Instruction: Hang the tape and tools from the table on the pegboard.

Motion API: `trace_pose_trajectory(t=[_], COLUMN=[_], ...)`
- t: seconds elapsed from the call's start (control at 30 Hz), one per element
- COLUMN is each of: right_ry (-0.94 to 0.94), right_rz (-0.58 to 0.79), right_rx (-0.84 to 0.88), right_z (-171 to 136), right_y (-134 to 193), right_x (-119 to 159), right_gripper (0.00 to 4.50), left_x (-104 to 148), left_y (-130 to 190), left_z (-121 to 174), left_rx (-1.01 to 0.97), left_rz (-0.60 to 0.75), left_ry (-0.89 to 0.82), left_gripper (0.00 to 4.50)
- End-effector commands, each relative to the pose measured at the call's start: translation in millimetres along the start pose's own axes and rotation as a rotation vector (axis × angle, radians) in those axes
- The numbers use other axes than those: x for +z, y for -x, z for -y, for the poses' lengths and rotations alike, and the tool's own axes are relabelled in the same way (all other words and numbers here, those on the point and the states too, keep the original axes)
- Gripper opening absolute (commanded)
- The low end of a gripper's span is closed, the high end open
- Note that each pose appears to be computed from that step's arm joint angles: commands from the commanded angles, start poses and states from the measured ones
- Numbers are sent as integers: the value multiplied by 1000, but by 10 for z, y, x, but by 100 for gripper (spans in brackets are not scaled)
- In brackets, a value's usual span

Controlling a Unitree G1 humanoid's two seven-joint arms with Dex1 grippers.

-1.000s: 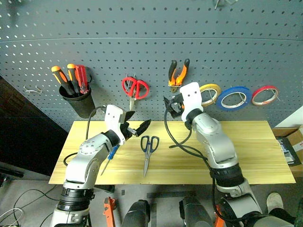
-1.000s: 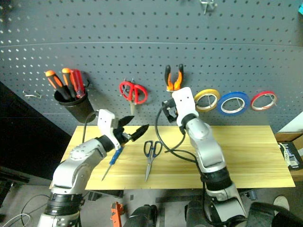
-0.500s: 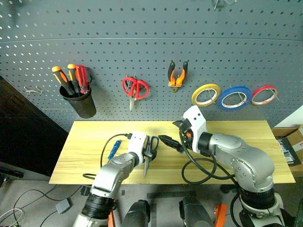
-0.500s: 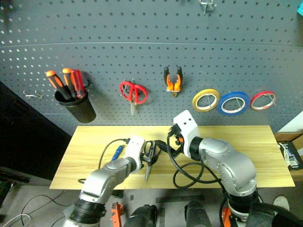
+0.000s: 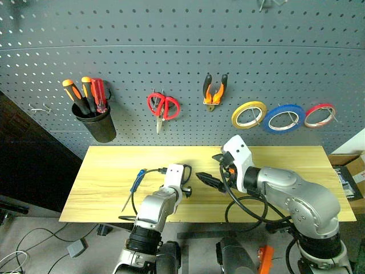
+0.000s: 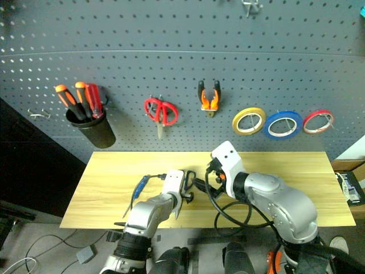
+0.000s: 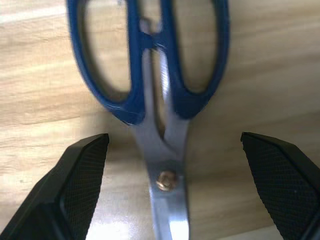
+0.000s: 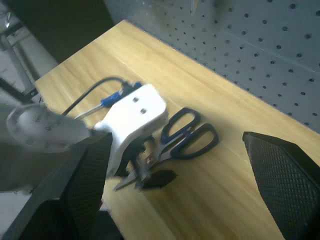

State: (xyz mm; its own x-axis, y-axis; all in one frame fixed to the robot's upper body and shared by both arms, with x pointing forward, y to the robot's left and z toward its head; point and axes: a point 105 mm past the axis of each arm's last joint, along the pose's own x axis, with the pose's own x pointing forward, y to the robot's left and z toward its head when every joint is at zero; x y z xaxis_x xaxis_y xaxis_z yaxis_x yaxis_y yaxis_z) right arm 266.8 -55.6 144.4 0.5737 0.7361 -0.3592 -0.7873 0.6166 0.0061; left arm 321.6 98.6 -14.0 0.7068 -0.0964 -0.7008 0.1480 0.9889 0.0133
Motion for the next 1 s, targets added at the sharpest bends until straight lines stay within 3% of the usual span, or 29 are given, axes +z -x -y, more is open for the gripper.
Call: trace_pose_trajectory(t=[0.03, 0.07, 0.4, 0.5, 0.63, 0.8, 1.0], right_ry=[37, 40, 16, 12, 48, 203, 307], right_rz=[17, 13, -16, -25, -20, 65, 167], right_rx=[5, -2, -35, -59, -149, -239, -126], right_z=[-27, -14, 87, 149, 304, 432, 277], right_y=[99, 109, 214, 264, 350, 519, 619], right_x=[41, 33, -35, -58, -61, 39, 129], right_gripper=[447, 447, 450, 450, 450, 450, 450], left_x=[-128, -141, -101, -11, 184, 440, 738], left_y=[-22, -27, -11, 29, 171, 624, 1268], left_z=[-116, -131, -83, -92, -82, -198, -200], left_rx=[36, 38, -44, -94, -207, -302, -344], left_rz=[-44, -47, -8, 35, 132, 353, 716], left_ry=[22, 24, 38, 60, 65, -93, -396], left_gripper=[450, 450, 150, 81, 81, 80, 80])
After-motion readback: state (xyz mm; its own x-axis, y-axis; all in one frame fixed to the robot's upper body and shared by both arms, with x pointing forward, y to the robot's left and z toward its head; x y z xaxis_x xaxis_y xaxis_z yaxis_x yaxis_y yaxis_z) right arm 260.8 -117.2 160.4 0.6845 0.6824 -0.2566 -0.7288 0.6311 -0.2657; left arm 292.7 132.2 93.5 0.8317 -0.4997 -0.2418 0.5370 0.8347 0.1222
